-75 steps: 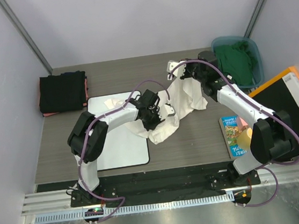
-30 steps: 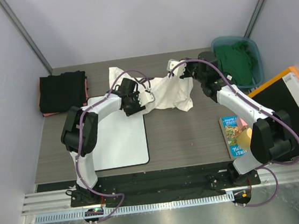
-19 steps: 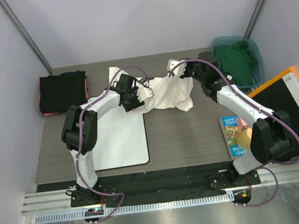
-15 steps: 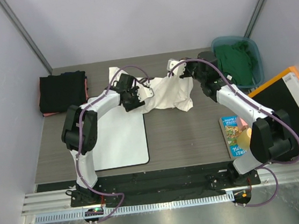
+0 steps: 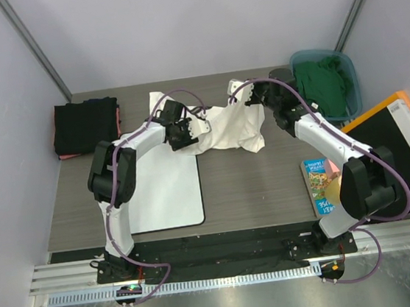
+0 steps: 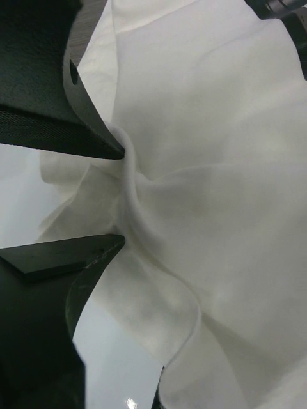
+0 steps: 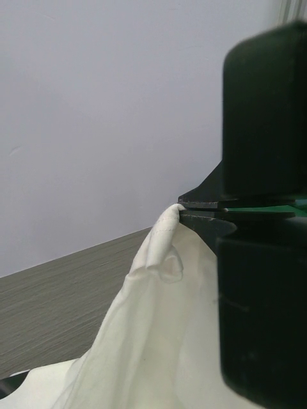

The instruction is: Fold and stack the t-shirts

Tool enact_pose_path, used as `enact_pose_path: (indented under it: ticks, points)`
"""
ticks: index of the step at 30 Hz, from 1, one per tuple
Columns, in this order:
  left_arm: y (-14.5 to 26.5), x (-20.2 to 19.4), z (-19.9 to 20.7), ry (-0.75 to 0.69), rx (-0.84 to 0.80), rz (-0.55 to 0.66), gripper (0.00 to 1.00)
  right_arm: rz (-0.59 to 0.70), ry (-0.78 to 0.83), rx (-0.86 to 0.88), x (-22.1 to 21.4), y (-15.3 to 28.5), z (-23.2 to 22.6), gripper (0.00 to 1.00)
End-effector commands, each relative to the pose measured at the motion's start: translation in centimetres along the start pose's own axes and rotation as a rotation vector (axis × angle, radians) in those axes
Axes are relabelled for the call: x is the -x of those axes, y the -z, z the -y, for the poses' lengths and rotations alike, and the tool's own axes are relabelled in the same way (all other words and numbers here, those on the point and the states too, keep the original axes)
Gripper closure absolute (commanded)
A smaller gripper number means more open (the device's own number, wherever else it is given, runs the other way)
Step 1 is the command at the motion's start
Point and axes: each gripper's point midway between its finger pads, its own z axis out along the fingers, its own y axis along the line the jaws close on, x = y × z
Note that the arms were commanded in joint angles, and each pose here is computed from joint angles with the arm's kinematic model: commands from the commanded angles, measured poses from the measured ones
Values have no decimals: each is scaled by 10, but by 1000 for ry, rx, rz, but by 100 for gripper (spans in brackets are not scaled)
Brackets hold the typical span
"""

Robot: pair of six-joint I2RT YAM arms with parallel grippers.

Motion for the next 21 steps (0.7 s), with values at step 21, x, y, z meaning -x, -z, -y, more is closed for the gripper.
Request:
enact_pose_path:
  ticks: [21]
  points:
    - [155,63,-96,27,328,168,100,35,49,-139,19,-1,59,99]
